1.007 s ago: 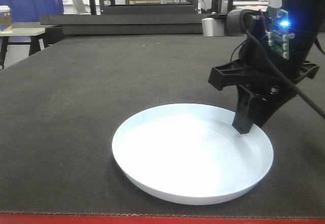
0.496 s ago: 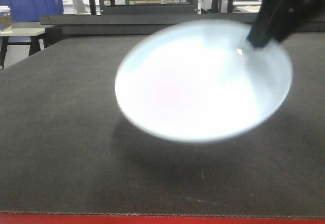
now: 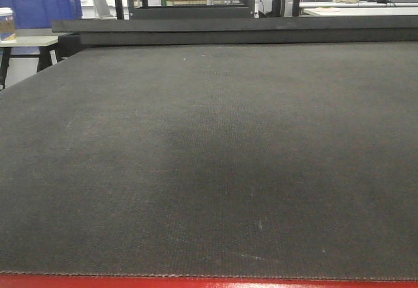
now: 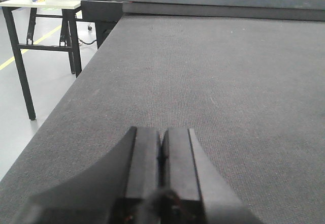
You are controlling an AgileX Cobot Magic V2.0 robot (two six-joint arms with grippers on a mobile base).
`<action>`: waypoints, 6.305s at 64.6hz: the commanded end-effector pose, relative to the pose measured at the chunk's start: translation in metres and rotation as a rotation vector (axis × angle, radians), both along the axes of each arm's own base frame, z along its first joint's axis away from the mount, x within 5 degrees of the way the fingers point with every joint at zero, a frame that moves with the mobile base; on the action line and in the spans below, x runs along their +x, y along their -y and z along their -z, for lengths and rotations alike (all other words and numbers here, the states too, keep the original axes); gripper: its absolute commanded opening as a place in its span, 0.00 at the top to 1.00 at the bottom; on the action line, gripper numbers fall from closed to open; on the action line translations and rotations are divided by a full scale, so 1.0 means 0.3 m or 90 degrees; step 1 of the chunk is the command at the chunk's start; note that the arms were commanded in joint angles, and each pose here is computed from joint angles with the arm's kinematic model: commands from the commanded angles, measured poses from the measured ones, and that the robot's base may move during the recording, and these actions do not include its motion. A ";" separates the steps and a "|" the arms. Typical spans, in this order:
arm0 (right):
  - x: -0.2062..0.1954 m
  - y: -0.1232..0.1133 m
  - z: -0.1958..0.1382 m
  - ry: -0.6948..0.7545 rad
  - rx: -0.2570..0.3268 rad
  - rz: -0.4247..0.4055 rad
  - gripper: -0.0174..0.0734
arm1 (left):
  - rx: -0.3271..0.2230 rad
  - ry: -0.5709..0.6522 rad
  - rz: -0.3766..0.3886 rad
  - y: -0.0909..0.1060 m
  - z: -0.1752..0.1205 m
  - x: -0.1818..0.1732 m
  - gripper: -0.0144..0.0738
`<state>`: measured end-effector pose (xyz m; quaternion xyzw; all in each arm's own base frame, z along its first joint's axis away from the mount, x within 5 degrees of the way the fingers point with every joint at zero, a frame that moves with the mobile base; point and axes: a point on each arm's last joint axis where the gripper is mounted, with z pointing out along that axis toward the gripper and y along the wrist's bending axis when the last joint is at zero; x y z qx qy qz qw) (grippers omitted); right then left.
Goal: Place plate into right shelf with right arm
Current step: 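Lift the white plate off the table with the right gripper, then drive the base toward the shelf of blue bins holding the plate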
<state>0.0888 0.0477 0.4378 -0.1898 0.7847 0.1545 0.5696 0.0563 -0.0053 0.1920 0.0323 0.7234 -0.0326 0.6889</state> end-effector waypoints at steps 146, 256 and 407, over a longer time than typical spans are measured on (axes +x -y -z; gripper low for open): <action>-0.421 0.201 0.202 0.304 0.150 0.009 0.73 | -0.010 0.053 0.001 0.000 -0.018 -0.001 0.89; -0.421 0.201 0.202 0.304 0.150 0.009 0.73 | -0.010 0.053 0.001 0.000 -0.018 -0.001 0.89; -0.421 0.201 0.202 0.304 0.150 0.009 0.73 | -0.010 0.053 0.001 0.000 -0.018 -0.001 0.89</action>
